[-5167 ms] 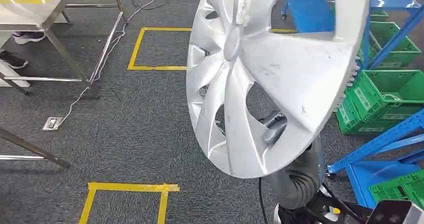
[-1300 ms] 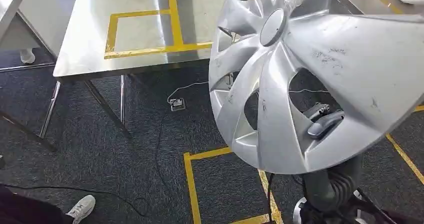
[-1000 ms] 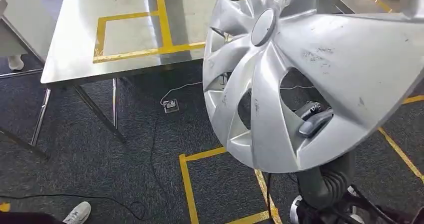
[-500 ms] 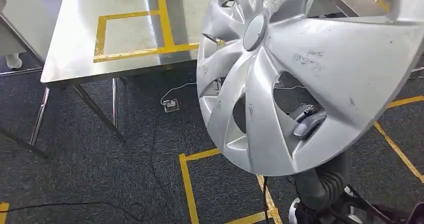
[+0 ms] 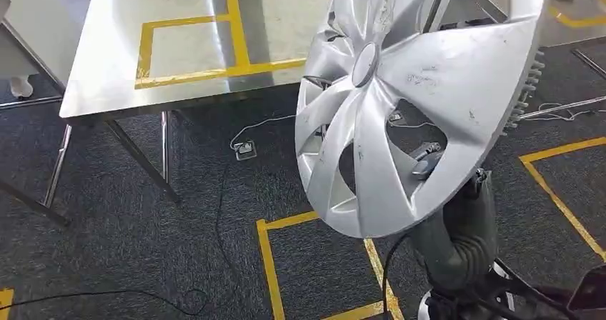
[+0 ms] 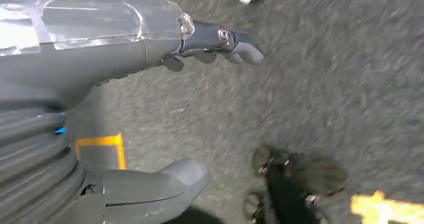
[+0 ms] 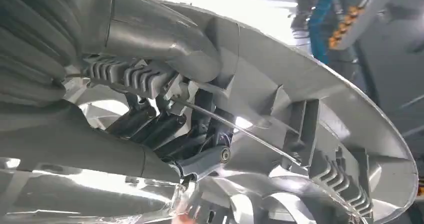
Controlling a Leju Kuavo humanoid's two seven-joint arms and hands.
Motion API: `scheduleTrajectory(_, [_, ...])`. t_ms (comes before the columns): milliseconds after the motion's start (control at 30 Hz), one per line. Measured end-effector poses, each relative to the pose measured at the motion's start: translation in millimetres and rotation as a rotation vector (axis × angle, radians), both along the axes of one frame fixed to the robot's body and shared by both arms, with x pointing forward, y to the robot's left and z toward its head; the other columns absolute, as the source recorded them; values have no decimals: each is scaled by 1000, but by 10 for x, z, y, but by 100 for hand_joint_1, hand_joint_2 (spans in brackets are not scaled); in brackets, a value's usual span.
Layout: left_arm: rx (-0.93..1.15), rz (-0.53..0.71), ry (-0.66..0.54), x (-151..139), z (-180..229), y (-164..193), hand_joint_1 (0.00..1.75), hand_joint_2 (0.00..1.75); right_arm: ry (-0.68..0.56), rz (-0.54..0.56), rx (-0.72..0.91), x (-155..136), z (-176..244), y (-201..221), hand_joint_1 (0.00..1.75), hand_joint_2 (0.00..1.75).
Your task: Take the parts from the cabinet and place them on the table.
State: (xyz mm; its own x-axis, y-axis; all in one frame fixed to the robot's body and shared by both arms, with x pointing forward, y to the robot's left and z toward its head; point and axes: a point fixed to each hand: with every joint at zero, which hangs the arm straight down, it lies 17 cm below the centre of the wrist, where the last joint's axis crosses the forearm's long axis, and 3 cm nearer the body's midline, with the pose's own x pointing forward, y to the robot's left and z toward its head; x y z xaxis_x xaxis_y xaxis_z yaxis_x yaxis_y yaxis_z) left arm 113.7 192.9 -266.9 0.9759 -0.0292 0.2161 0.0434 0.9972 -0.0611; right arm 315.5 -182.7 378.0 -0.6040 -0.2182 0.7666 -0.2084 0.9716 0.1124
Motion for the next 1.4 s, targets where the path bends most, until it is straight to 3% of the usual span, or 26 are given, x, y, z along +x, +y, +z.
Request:
scheduleTrajectory(167, [-1,-6,-19,28,8,-15,0,175,-42,-12,7,-115,108,-61,175,175])
scheduleTrajectory(433, [56,67,-117,225,16,342,0,175,-154,53,28,-234,331,10,175,175])
scheduleTrajectory(900, [93,117,-131,260,9,549,0,175,-172,78,45,-249,381,32,175,175])
scheduleTrajectory(1400, [102,86,-138,258,7,602,0,175,-172,43,59,-263,285,-29,175,175])
